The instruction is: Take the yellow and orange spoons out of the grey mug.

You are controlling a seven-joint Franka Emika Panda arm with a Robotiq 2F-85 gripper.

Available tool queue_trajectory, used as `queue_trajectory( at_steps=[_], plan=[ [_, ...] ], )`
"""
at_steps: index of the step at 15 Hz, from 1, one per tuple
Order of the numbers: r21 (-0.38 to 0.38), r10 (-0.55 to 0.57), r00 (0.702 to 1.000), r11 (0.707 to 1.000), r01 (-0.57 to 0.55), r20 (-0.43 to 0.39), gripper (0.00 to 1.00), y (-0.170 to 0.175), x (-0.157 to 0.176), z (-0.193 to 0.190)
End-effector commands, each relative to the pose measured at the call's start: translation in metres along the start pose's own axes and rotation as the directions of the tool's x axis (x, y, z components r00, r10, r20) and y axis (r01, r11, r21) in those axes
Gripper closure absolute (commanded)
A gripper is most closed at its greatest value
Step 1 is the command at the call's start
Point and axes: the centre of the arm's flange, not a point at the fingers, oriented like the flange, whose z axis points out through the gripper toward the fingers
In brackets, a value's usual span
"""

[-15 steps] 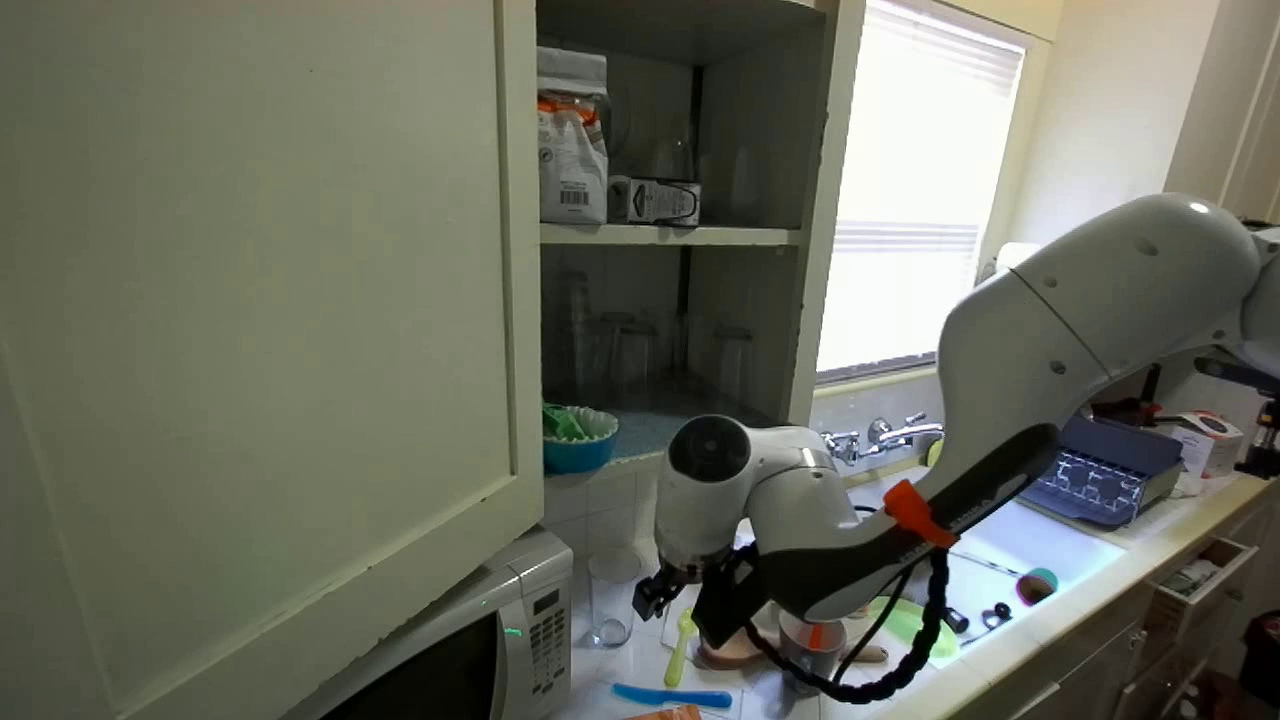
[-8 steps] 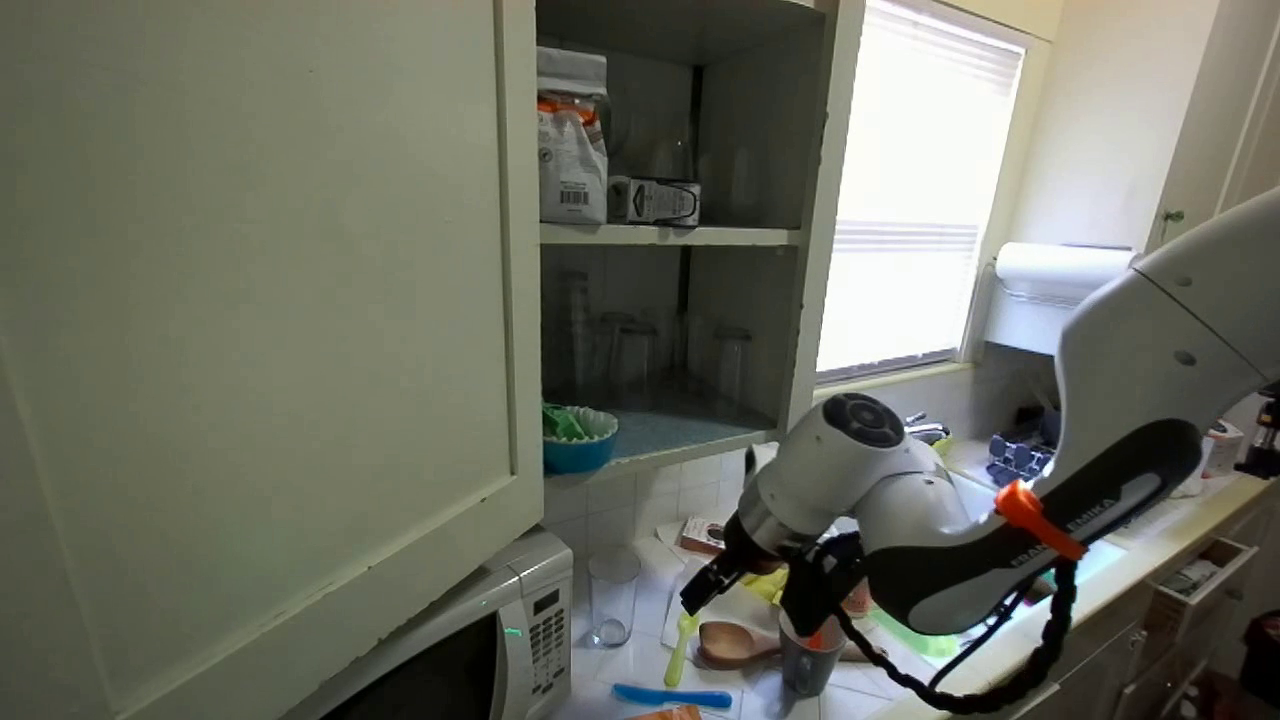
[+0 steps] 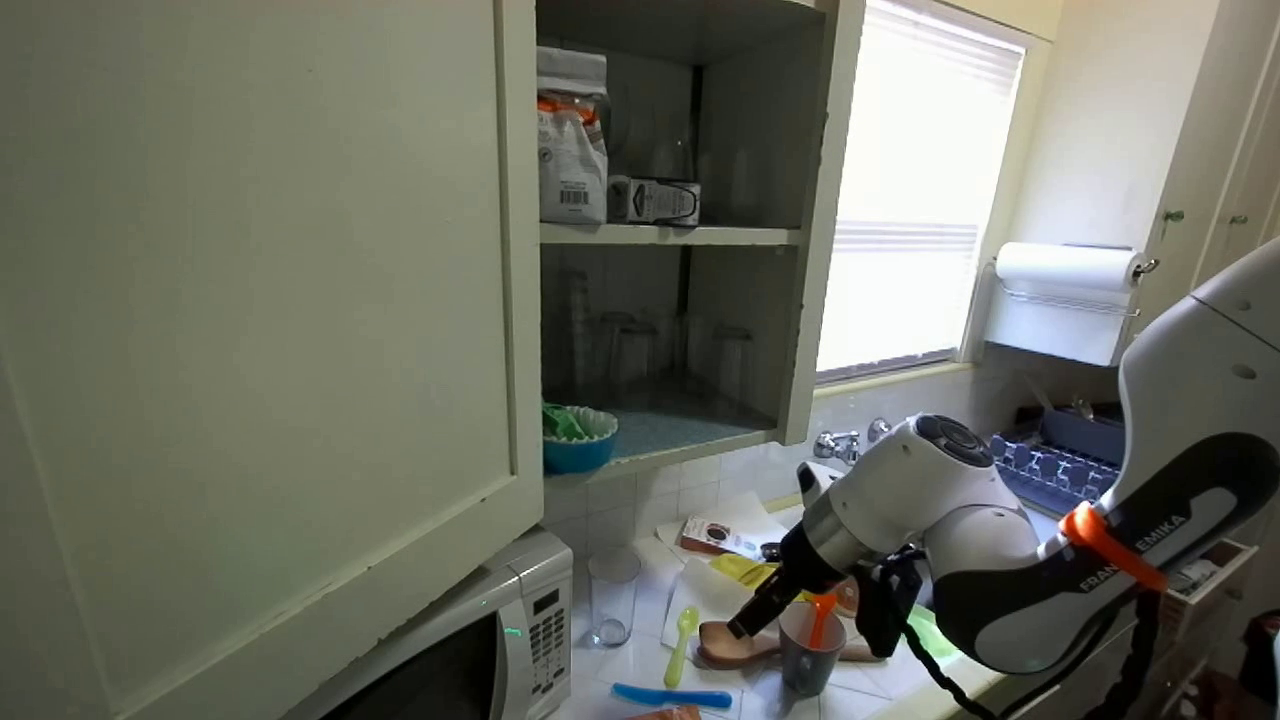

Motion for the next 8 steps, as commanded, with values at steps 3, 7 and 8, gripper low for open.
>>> queue_trajectory(
  at_steps=[3, 7, 8],
  plan=[
    [0.008, -0.018, 1.000, 1.000, 0.018, -0.004, 0.00, 0.015, 0.002, -0.007],
    [-0.017, 0.077, 0.997, 0.997, -0.077, 0.016, 0.00, 0.073, -0.007, -0.026],
    [-0.023, 0.100, 0.995, 0.995, -0.099, 0.022, 0.00, 0.086, -0.008, -0.029]
  ],
)
